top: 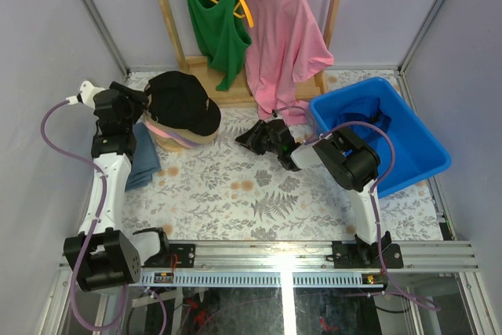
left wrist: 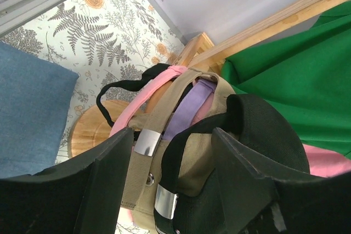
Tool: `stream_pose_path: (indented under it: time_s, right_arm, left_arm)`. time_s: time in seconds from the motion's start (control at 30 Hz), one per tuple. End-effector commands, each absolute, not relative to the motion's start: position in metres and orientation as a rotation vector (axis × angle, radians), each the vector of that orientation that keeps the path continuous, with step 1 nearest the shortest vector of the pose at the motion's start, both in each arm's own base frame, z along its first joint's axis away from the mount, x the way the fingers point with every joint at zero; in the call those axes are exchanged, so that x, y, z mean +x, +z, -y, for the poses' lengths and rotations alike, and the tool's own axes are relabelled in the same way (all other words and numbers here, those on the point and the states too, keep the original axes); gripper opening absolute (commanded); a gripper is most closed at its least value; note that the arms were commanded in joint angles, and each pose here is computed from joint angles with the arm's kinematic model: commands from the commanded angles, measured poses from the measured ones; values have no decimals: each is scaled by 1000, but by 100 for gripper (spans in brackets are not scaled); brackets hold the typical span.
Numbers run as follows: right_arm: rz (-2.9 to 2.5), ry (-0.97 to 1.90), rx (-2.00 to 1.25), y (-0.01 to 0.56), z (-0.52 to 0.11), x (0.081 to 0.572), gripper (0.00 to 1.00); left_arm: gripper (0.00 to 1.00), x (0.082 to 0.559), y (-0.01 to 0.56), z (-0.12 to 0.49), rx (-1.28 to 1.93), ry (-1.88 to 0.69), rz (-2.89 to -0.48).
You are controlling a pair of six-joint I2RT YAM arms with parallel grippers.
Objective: Stack the hats
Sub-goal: Stack the hat on the hat.
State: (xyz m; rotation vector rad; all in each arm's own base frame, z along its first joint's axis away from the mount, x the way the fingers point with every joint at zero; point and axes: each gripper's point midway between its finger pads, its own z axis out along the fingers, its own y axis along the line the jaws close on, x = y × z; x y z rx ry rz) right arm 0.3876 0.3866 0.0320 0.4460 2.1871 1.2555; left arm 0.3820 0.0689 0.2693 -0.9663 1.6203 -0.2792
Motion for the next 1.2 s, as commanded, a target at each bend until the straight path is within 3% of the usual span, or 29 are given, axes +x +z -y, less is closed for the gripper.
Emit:
stream_pose_path:
  time_s: [0.0, 0.37, 0.8, 1.17]
  right_arm:
    - [-2070, 1298, 421, 74, -386, 402, 42]
    - [-2063, 1309, 421, 76, -387, 403, 42]
    - [-1953, 1425, 391, 115, -390, 408, 42]
    - [-1767, 1620, 354, 168, -404, 416, 42]
  left_arm:
    - [59, 391, 275, -68, -937, -310, -1600]
    - [54, 401, 264, -71, -934, -291, -1626]
    - [12, 401, 266, -87, -962, -191, -1610]
    - [1, 400, 267, -93, -960, -145, -1619]
